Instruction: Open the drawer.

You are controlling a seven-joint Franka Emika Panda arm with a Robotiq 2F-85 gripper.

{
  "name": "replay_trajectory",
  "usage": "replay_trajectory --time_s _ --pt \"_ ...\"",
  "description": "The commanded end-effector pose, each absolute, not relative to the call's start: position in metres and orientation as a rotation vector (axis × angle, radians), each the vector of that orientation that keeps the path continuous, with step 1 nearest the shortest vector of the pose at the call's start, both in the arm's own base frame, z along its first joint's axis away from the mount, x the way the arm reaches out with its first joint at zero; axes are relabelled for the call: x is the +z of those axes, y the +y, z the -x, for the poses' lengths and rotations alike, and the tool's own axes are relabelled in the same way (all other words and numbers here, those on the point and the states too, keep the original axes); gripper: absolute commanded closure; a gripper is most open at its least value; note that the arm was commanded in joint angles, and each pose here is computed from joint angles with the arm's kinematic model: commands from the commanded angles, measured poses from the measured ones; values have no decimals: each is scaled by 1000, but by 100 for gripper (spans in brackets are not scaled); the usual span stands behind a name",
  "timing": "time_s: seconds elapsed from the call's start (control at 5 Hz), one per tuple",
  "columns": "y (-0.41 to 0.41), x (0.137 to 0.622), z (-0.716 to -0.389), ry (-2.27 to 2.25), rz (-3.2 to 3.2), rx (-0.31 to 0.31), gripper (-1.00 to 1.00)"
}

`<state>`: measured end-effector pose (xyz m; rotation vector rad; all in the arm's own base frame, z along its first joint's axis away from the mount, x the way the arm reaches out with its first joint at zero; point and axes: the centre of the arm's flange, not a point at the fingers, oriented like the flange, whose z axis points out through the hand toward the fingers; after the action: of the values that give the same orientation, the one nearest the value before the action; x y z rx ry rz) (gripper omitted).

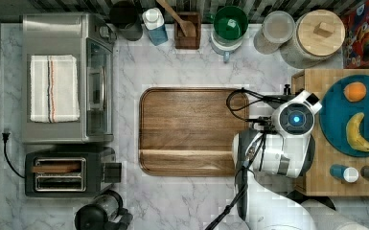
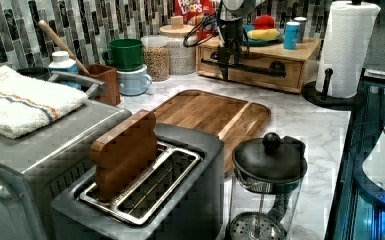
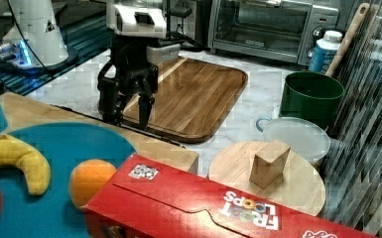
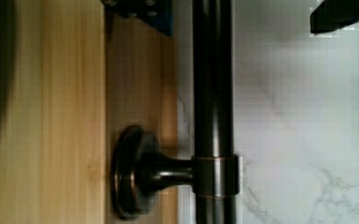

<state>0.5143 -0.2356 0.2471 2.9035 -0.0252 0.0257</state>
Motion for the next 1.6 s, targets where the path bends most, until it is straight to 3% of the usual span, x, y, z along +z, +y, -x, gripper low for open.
replay_trajectory --time_s 0.2,0.4,0.6,0.8,1.0,1.2,1.6 --pt "-148 265 -559 10 -2960 154 -100" --pt "-112 264 -564 16 -2979 97 -100" --pt "-77 262 -561 30 -2978 93 -100" --pt "-47 259 -562 57 -3036 27 -100" --pt "-12 256 -554 28 -3034 50 -100" --pt "4 260 -551 21 -3047 30 -100" --pt "7 275 -543 21 -3075 -58 -100"
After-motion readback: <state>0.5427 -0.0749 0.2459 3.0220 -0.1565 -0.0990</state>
